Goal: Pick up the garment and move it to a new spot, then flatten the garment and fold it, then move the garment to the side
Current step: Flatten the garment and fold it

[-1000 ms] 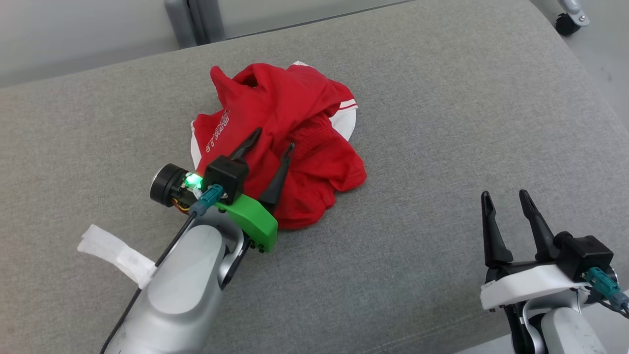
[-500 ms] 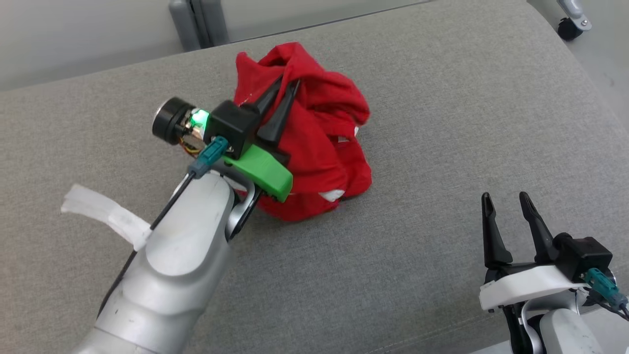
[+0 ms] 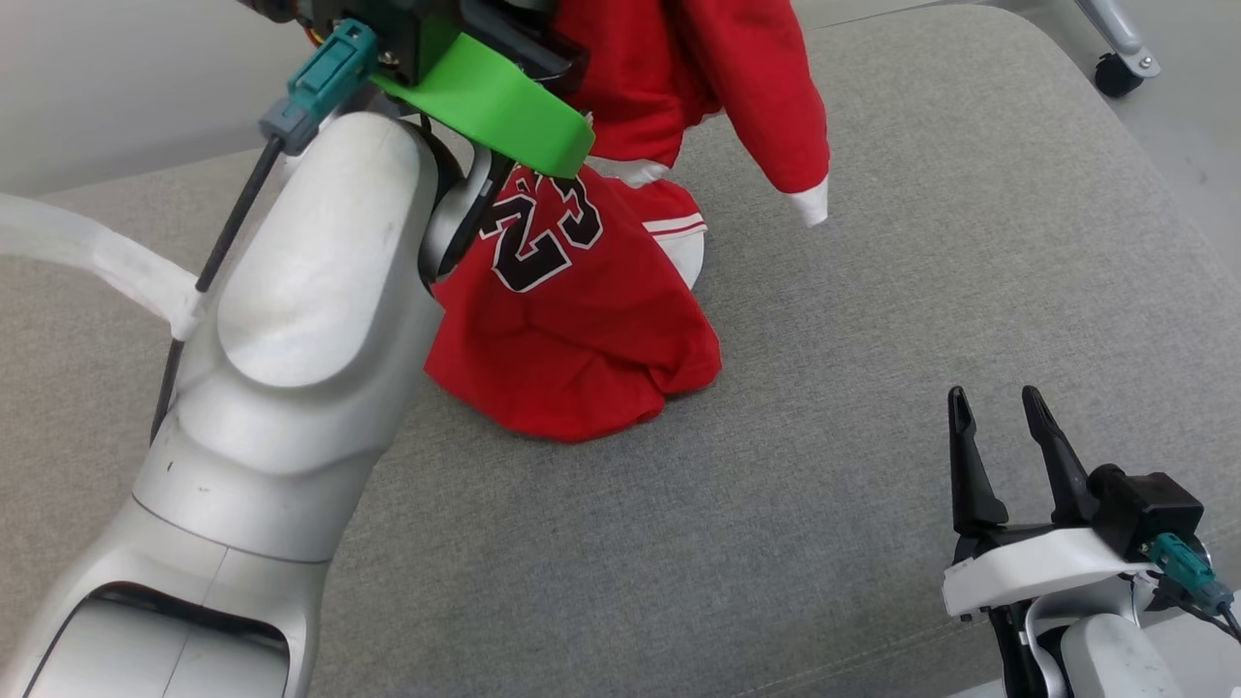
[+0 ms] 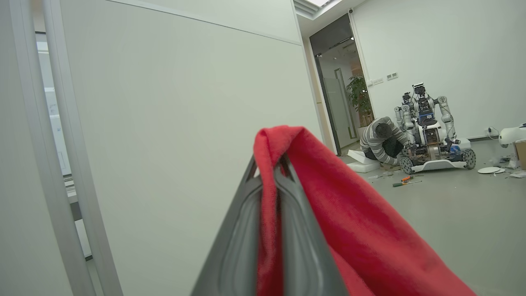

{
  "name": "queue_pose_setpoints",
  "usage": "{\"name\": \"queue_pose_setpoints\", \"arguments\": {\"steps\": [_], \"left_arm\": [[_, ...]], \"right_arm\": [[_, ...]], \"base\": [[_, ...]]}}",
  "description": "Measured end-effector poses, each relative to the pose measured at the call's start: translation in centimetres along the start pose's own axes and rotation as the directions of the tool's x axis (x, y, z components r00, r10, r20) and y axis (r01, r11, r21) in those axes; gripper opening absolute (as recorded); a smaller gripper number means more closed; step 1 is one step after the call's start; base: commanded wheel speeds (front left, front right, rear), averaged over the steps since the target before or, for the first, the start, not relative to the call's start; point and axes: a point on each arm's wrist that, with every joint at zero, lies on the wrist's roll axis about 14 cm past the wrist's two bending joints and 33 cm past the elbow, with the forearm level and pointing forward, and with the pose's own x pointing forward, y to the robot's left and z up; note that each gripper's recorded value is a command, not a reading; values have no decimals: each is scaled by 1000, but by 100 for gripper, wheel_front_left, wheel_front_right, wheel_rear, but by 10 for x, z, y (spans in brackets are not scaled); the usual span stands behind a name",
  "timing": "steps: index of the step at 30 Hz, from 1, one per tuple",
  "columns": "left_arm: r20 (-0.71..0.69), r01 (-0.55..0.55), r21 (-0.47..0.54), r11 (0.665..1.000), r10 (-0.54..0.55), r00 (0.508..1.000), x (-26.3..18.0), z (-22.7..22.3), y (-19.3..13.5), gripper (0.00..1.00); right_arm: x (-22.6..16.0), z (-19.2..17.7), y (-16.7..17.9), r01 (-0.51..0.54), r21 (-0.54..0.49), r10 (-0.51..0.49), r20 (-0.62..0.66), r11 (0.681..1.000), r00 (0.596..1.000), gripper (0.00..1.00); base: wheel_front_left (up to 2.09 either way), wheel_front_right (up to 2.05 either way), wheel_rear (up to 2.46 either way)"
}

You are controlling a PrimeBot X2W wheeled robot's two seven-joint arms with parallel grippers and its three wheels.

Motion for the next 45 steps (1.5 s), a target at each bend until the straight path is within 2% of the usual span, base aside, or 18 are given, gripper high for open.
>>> {"name": "queue_pose_setpoints", "arguments": {"steps": [4,10,14,18,23,30,34,39,45], "left_arm": [[14,-10,17,1000,10,1000,0,7,5,0],[-5,-88,40,995,88,996,-20,8,33,0],[-30,-183,86,979,186,982,-49,10,67,0],[-53,-281,156,947,292,955,-87,17,104,0],[-70,-400,253,881,429,901,-141,34,148,0],[-109,-528,350,774,593,797,-225,49,184,0],[-109,-598,401,694,684,721,-274,63,200,0],[-92,-666,457,590,776,624,-329,83,213,0],[-71,-711,504,491,843,533,-377,103,218,0]], "right_arm": [[0,-1,2,-4,3,4,-3,1000,1000,100],[6,-5,16,-47,13,47,-8,999,999,100],[12,-7,32,-97,17,97,-13,995,995,100],[19,-11,53,-165,17,166,-21,986,986,100],[29,-15,88,-267,21,268,-25,963,963,100],[38,-23,141,-408,44,410,-36,912,911,100],[38,-29,174,-491,60,494,-42,869,869,100],[34,-32,220,-597,83,601,-38,798,798,100],[27,-39,258,-680,108,687,-44,725,726,100]], "base": [[0,0,0],[0,0,0],[0,0,0],[0,0,0],[0,0,0],[0,0,0],[0,0,0],[0,0,0],[0,0,0]]}}
